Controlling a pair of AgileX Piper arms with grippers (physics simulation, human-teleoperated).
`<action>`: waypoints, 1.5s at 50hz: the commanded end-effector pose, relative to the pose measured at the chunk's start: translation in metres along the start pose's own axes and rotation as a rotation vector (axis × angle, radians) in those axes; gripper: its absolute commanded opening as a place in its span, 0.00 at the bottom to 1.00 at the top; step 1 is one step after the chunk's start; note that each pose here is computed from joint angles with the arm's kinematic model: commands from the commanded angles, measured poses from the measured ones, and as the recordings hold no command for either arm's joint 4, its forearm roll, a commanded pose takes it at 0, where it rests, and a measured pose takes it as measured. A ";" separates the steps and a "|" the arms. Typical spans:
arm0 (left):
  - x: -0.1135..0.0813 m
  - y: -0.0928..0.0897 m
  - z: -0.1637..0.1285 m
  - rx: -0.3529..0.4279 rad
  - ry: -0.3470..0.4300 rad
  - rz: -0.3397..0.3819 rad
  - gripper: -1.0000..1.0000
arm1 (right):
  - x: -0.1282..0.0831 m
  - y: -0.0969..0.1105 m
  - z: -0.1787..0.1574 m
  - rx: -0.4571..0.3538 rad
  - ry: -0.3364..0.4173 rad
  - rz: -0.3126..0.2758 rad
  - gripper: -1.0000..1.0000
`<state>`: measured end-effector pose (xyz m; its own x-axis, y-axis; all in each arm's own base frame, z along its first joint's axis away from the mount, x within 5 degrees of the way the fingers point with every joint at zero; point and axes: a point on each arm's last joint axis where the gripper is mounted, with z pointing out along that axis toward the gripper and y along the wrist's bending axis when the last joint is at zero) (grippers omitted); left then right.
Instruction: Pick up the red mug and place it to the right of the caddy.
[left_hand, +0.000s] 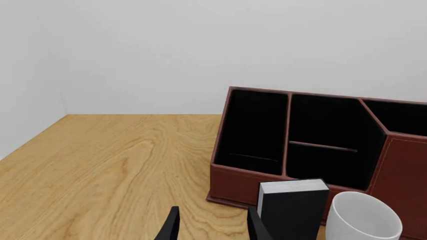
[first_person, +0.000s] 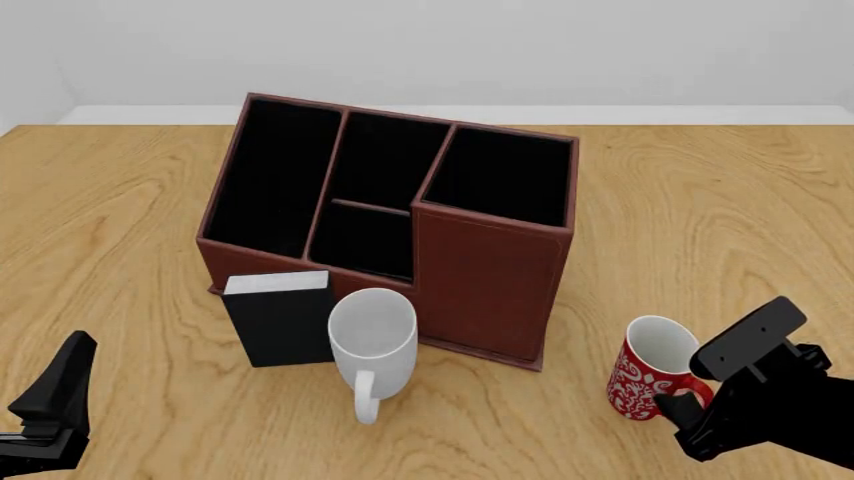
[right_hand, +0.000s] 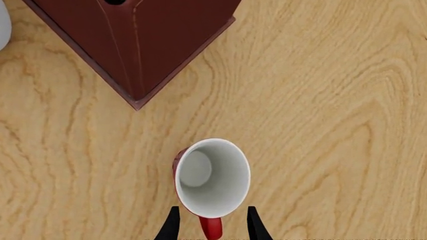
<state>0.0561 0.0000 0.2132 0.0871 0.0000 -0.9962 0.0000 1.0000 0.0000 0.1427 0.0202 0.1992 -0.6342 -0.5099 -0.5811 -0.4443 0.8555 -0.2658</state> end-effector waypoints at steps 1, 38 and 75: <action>0.000 0.000 0.000 0.000 0.000 0.000 1.00 | 0.003 0.001 0.002 -0.001 0.010 0.007 1.00; 0.000 0.000 0.000 0.000 0.000 0.000 1.00 | 0.001 0.000 -0.003 0.009 -0.016 0.001 0.00; 0.000 0.000 0.000 0.000 0.000 0.000 1.00 | -0.067 -0.035 0.021 0.042 -0.061 -0.026 0.00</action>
<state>0.0561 0.0000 0.2132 0.0871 0.0000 -0.9962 0.0000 1.0000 0.0000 0.1879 0.0227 0.2266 -0.5858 -0.5336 -0.6100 -0.4380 0.8417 -0.3157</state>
